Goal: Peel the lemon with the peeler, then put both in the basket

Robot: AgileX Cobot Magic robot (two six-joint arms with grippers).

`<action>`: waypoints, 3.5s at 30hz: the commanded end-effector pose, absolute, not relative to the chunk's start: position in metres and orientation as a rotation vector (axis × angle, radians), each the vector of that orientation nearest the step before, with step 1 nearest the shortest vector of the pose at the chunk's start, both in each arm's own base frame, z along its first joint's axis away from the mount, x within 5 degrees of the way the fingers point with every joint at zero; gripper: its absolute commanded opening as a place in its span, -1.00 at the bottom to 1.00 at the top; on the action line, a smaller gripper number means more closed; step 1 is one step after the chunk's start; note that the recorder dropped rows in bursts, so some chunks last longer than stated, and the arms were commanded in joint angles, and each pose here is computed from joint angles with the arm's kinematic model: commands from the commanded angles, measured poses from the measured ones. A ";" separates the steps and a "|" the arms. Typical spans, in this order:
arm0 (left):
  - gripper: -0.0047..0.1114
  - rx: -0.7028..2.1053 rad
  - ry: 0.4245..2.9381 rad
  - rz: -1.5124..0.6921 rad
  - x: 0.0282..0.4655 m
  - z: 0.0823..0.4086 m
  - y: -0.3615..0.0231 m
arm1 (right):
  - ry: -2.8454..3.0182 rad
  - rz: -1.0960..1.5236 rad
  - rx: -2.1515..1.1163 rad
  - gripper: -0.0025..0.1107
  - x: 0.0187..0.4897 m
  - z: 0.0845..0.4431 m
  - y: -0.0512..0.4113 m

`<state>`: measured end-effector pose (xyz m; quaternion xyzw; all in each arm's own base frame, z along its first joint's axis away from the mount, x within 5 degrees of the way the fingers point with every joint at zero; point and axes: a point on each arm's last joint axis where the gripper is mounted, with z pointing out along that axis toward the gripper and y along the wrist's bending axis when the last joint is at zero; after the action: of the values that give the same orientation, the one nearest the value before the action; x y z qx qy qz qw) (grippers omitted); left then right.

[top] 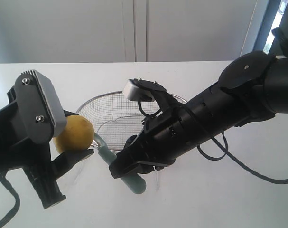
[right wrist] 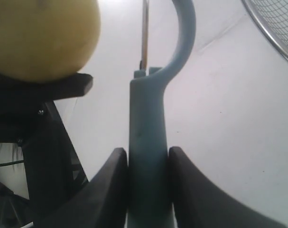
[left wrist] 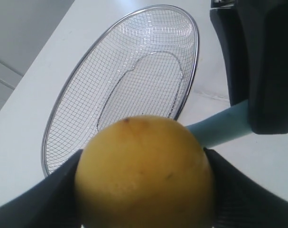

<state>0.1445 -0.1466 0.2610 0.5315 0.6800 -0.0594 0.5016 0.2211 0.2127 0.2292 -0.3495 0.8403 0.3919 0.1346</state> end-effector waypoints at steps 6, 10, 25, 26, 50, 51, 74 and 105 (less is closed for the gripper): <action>-0.92 1.257 1.658 -0.165 0.144 0.261 -0.146 | 2.388 1.121 -1.013 -0.96 0.221 0.238 0.213; -0.92 1.259 1.661 -0.164 0.144 0.261 -0.146 | 2.370 1.111 -1.018 -0.96 0.220 0.242 0.212; -0.92 1.262 1.666 -0.163 0.143 0.261 -0.146 | 2.322 1.074 -1.022 -0.96 0.218 0.254 0.207; -0.92 1.262 1.666 -0.163 0.143 0.261 -0.146 | 2.312 1.061 -1.029 -0.96 0.217 0.256 0.206; -0.92 1.264 1.669 -0.162 0.143 0.260 -0.145 | 2.244 0.542 -0.695 -0.96 0.211 0.309 0.138; -0.92 1.262 1.667 -0.162 0.143 0.260 -0.146 | 2.260 0.538 -0.694 -0.96 0.213 0.303 0.138; -0.92 1.260 1.663 -0.164 0.144 0.261 -0.146 | 2.557 0.908 -0.836 -0.96 0.222 0.214 0.208; -0.92 1.260 1.666 -0.164 0.144 0.261 -0.146 | 2.395 1.078 -0.946 -0.96 0.208 0.240 0.218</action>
<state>0.1442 -0.1459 0.2598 0.5289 0.6868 -0.0608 0.4949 0.2085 0.2180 0.2347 -0.3267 0.8499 0.3805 0.1616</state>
